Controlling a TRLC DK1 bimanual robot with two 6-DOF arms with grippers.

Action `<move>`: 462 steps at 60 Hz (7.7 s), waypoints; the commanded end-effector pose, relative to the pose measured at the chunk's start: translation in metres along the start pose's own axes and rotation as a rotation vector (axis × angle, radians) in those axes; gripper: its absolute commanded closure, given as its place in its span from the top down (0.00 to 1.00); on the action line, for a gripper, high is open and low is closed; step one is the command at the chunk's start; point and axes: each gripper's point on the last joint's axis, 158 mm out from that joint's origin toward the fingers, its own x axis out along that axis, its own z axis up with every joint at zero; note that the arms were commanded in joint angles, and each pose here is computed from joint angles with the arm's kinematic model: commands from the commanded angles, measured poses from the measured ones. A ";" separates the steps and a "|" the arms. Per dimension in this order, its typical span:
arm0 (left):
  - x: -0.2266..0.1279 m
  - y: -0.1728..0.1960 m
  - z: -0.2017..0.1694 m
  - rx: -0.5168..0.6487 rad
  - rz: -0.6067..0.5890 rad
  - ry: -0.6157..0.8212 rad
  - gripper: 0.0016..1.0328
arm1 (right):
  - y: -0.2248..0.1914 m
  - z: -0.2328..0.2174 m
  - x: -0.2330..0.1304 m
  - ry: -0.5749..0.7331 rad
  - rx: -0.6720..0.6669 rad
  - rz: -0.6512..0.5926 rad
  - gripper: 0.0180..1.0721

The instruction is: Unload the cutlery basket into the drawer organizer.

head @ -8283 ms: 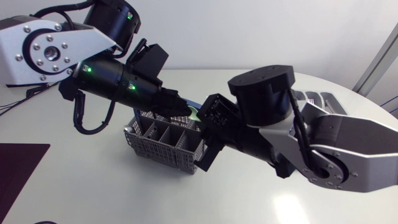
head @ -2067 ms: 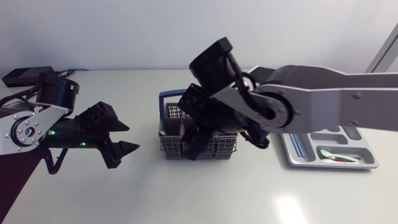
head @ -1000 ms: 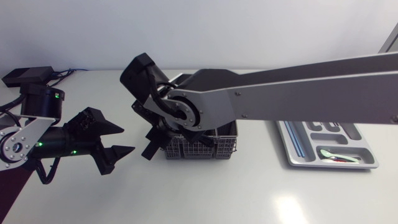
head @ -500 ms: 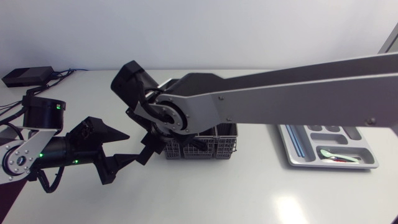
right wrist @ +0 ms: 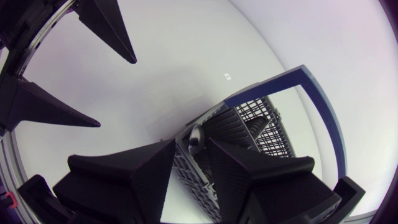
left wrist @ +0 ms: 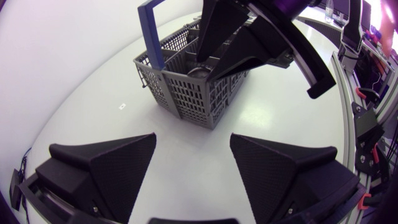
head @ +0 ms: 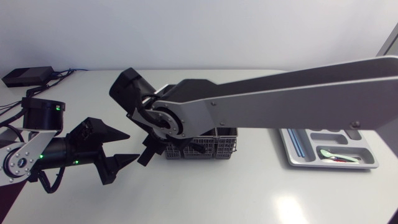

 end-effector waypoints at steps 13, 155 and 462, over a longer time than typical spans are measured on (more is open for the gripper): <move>0.005 -0.011 -0.010 -0.020 -0.036 0.010 0.81 | -0.005 0.007 -0.001 -0.015 0.041 -0.022 0.40; 0.009 -0.012 -0.018 -0.022 -0.042 0.011 0.81 | -0.011 0.000 0.009 -0.009 0.073 -0.021 0.40; -0.033 -0.080 0.065 0.256 -0.315 0.052 0.03 | 0.023 -0.007 -0.166 -0.426 -0.650 -0.151 0.06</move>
